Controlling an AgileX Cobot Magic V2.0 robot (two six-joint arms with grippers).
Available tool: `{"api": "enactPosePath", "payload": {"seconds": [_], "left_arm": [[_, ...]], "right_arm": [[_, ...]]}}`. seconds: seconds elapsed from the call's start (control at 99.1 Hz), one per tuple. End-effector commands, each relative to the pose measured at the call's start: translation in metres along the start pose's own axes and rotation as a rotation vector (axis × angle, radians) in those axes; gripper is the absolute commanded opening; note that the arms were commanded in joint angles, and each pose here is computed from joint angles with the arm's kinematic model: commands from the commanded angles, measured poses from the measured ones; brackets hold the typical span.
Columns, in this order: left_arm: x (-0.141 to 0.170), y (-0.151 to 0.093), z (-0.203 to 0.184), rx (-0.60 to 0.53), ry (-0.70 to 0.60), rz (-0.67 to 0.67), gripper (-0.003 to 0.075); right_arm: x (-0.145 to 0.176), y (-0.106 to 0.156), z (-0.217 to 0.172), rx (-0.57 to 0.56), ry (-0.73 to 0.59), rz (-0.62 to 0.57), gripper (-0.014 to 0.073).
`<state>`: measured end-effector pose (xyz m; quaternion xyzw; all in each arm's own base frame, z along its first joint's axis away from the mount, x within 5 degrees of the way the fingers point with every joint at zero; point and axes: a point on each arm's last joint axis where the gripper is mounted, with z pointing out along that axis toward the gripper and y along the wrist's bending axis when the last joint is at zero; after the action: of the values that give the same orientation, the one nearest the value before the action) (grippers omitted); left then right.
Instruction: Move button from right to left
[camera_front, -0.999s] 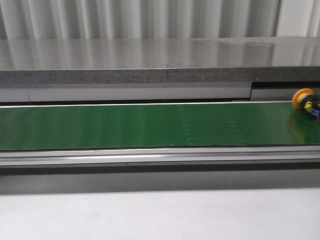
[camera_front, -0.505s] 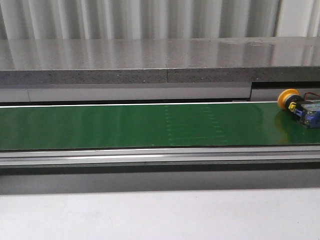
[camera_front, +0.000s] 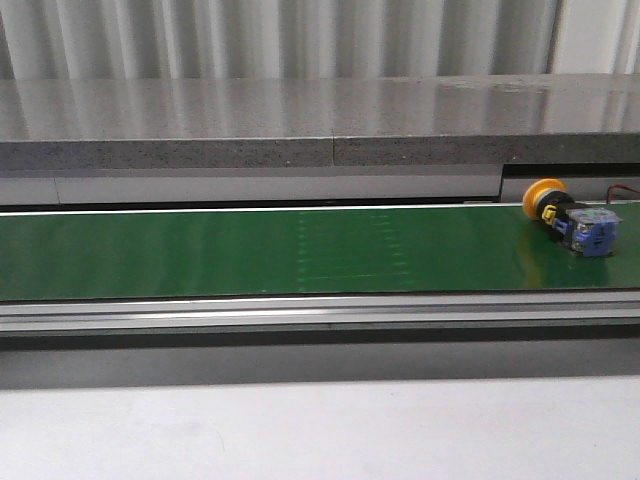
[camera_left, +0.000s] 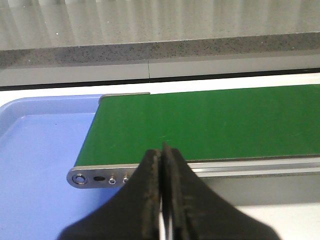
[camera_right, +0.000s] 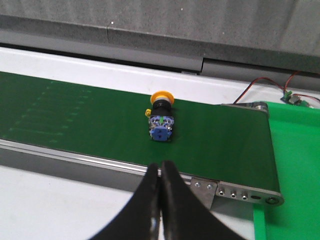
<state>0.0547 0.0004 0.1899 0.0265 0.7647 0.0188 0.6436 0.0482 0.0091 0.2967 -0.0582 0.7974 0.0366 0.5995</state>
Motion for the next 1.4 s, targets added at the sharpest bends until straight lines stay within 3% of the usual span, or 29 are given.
{"api": "enactPosePath", "payload": {"seconds": [0.0,0.656,0.818,0.919,1.121,1.393], "left_arm": [[-0.001,-0.001,-0.001,0.004,-0.092,-0.007,-0.002],[-0.01,-0.001,-0.002,0.005,-0.191,-0.007,-0.002],[-0.028,0.0,-0.008,0.009,-0.277,-0.027,-0.002],[-0.039,0.001,-0.011,0.005,-0.187,-0.021,-0.002],[-0.075,0.003,-0.011,0.013,-0.157,-0.047,-0.002],[-0.104,0.003,0.014,0.031,0.103,-0.081,-0.0019]], "right_arm": [[-0.013,0.0,-0.006,0.008,-0.122,-0.011,-0.0066],[-0.013,0.0,-0.007,0.008,-0.125,-0.011,-0.0066],[-0.013,0.0,-0.007,0.008,-0.125,-0.011,-0.0066],[-0.013,0.0,-0.007,0.008,-0.125,-0.011,-0.0066],[-0.013,0.0,-0.007,0.008,-0.125,-0.011,-0.0066],[-0.013,0.0,-0.007,0.008,-0.125,-0.011,-0.0066]]}}
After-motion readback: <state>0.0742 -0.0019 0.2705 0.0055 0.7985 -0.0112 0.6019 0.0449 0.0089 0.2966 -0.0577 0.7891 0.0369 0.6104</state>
